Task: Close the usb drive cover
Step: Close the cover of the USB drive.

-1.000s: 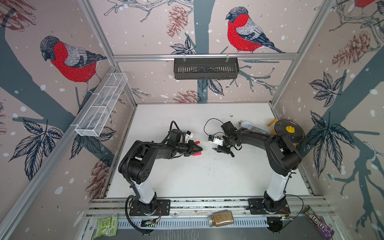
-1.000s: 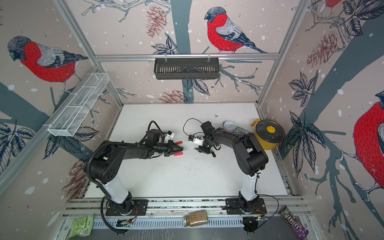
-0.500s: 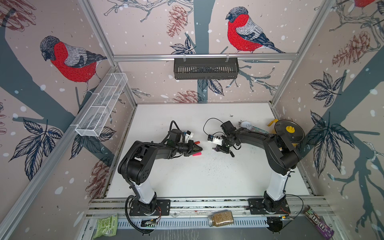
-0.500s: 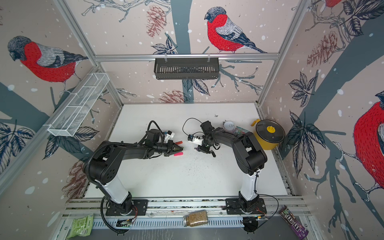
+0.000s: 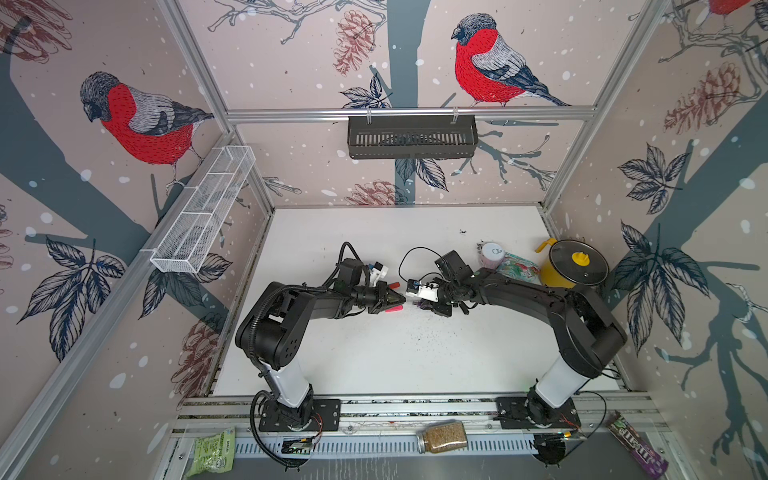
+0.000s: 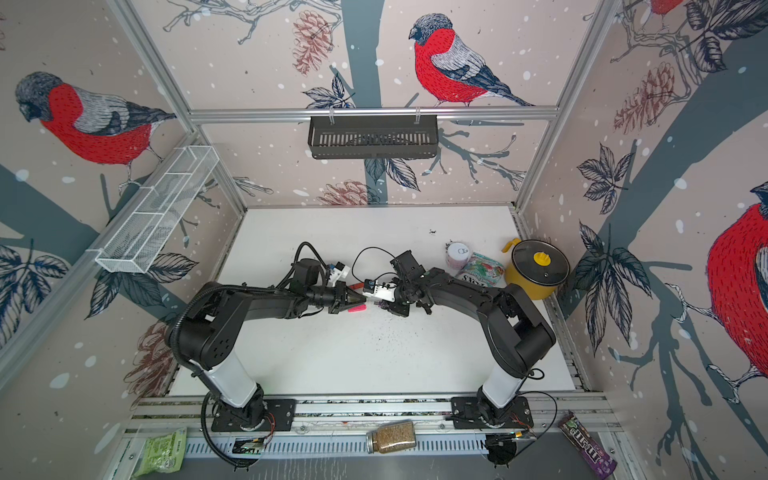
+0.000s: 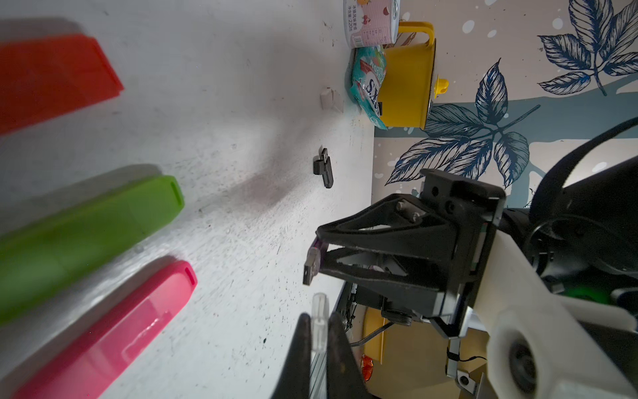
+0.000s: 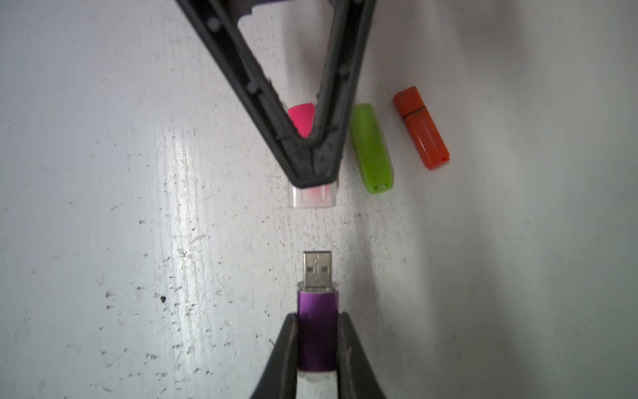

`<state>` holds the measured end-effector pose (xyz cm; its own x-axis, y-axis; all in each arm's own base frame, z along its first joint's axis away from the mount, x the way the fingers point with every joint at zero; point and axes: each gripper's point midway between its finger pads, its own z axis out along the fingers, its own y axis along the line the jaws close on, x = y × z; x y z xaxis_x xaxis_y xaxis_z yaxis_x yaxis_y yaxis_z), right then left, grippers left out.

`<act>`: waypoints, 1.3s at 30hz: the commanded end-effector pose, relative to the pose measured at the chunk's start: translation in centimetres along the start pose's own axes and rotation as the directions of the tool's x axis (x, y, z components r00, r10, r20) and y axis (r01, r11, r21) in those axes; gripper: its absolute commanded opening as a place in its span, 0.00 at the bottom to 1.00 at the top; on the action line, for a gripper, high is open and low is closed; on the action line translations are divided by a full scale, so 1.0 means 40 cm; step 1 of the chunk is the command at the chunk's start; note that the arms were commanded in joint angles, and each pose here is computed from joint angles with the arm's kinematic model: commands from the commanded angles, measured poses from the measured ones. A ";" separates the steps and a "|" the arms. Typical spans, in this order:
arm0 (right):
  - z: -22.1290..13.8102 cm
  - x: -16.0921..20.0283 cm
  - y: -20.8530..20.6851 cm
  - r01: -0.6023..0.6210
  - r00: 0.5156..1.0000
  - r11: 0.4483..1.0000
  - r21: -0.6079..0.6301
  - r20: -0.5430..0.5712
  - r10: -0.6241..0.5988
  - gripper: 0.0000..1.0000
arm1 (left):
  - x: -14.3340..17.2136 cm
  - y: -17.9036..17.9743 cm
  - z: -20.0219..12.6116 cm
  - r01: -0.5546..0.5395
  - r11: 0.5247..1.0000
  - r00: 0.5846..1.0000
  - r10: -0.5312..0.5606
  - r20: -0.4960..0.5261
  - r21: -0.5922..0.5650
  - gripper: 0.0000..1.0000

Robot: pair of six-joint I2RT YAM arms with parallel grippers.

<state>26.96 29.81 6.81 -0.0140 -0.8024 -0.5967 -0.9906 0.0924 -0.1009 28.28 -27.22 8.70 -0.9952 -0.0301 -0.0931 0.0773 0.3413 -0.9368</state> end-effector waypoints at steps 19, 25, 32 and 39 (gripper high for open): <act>0.001 -0.061 -0.005 -0.002 0.997 1.000 0.025 0.084 0.000 0.11 | -0.011 -0.024 -0.010 -0.025 1.000 0.999 0.024 0.042 0.016 0.05; -0.005 -0.056 -0.007 -0.017 0.996 0.999 0.031 0.085 0.014 0.11 | -0.015 -0.025 -0.013 -0.036 0.999 0.998 0.036 0.053 0.001 0.04; -0.015 -0.069 -0.005 -0.015 0.993 0.999 0.036 0.114 0.011 0.11 | -0.018 -0.012 -0.010 -0.021 1.000 0.998 0.022 0.057 -0.012 0.04; -0.001 -0.070 0.003 -0.019 0.993 1.000 0.020 0.115 0.017 0.11 | -0.025 -0.028 -0.012 -0.023 1.000 0.997 0.022 0.068 0.010 0.04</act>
<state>26.93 31.40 8.24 -0.0190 -0.7470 -0.6645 -0.9860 0.1243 -0.1115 28.65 -26.87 8.99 -0.9912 -0.0778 -0.1074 0.0728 0.3583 -0.9308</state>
